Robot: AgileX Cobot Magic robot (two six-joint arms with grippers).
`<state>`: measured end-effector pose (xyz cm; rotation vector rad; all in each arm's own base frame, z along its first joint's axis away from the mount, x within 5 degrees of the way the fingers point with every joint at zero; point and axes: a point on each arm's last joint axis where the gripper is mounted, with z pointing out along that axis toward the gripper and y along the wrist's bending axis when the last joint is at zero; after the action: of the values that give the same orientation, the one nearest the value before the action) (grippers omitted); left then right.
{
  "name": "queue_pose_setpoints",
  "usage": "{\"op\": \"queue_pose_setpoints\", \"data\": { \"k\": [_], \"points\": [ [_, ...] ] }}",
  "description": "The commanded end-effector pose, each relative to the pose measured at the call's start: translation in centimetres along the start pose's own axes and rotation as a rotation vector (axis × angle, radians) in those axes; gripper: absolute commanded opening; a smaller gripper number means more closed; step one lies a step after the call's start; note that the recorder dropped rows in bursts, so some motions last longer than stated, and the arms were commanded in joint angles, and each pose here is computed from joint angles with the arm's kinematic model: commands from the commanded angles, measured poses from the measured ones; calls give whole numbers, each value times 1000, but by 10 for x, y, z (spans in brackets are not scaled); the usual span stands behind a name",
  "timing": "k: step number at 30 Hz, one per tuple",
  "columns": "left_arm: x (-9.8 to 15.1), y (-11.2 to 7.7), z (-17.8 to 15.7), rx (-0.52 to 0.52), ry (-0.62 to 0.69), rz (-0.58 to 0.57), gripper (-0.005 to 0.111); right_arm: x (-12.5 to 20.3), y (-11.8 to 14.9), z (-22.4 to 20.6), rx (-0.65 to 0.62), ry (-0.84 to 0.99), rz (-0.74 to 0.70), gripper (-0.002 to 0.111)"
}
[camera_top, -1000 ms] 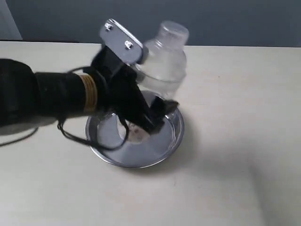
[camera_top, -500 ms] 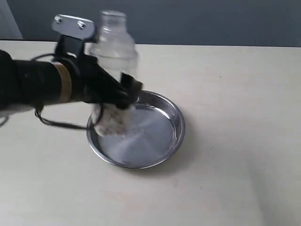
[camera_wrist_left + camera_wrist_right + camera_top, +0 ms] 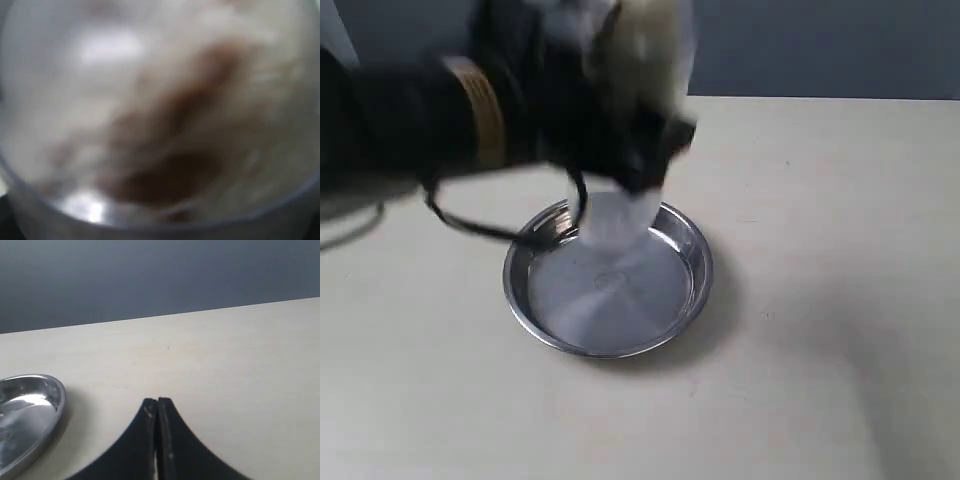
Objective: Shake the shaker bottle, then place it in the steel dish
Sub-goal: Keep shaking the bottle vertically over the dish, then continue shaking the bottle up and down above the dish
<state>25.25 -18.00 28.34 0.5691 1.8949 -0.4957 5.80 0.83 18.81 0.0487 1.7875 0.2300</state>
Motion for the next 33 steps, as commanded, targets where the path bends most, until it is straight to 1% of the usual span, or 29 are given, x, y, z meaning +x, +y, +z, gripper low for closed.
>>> {"op": "queue_pose_setpoints", "data": {
  "k": [1, 2, 3, 4, 5, 6, 7, 8, 10, 11, 12, 13, 16, 17, 18, 19, 20, 21, 22, 24, 25, 26, 27, 28, 29, 30, 31, 32, 33],
  "points": [
    [-88, -21, -33, 219, -458, -9, 0, -1, 0, 0, -1, -9, -7, -1],
    [-97, -19, -38, 171, -438, 11, 0, -1, 0, 0, -1, -9, -7, -1],
    [-76, -12, -26, 75, -286, 5, 0, -1, 0, 0, -1, -9, -7, -1],
    [-42, -5, -6, 21, -131, -7, 0, -1, 0, 0, -1, -9, -7, -1],
    [3, 3, 14, 4, 14, -47, 0, -1, 0, 0, -1, -9, -7, -1],
    [20, 3, 22, 40, 23, -88, 0, -1, 0, 0, -1, -9, -7, -1],
    [16, -2, 21, 115, -54, -94, 0, -1, 0, 0, -1, -9, -7, -1],
    [-22, -12, 6, 213, -253, -70, 0, -1, 0, 0, -3, -8, -7, -1],
    [-59, -17, -14, 236, -388, -43, 0, -1, 0, 0, -3, -8, -7, -1],
    [-65, -16, -19, 209, -385, -18, 0, -1, 0, 0, -3, -8, -7, -1],
    [-60, -13, -17, 182, -346, -13, 0, -1, 0, 0, -3, -8, -7, -1],
    [-43, -9, -8, 139, -254, -19, 0, -1, 0, 0, -3, -8, -7, -1],
    [31, 7, 24, 60, 21, -86, 0, -1, 0, 0, -3, -8, -7, -1],
    [44, 12, 28, 53, 44, -131, 0, -1, 0, 0, -3, -8, -7, -1],
    [42, 11, 28, 75, 9, -150, 0, -1, 0, 0, -3, -8, -7, -1],
    [32, 10, 25, 108, -59, -154, 0, -1, 0, 0, -3, -8, -7, -1],
    [11, 4, 15, 170, -183, -142, 0, -1, 0, 0, -3, -8, -7, -1],
    [-34, -3, -9, 208, -366, -75, 0, -1, 0, 0, -3, -8, -7, -1],
    [-44, -2, -16, 175, -374, -33, 0, -1, 0, 0, -3, -8, -7, -1],
    [-8, 4, -3, 60, -132, -8, 0, -1, 0, 0, -3, -10, -7, -1],
    [17, 5, 5, 57, -55, -4, 0, -1, 0, 0, -3, -10, -7, -1],
    [35, 6, 10, 75, -31, -30, 0, -1, 0, 0, -3, -10, -7, -1],
    [40, 6, 9, 102, -74, -83, 0, -1, 0, 0, -3, -10, -7, -1],
    [14, -2, -3, 191, -277, -92, 0, -1, 0, 0, -3, -9, -7, -1],
    [-13, -7, -16, 227, -406, -64, 0, -1, 0, 0, -3, -9, -7, -1],
    [-58, -10, -43, 215, -540, -20, 0, -1, 0, 0, -3, -9, -7, -1],
    [-69, -4, -50, 117, -456, -21, 0, -1, 0, 0, -3, -9, -7, -1],
    [-58, 1, -44, 59, -350, -44, 0, -1, 0, 0, -3, -9, -7, -1],
    [-11, 12, -19, -31, -96, -86, 0, -1, 0, 0, -3, -9, -7, -1]
  ]
}}
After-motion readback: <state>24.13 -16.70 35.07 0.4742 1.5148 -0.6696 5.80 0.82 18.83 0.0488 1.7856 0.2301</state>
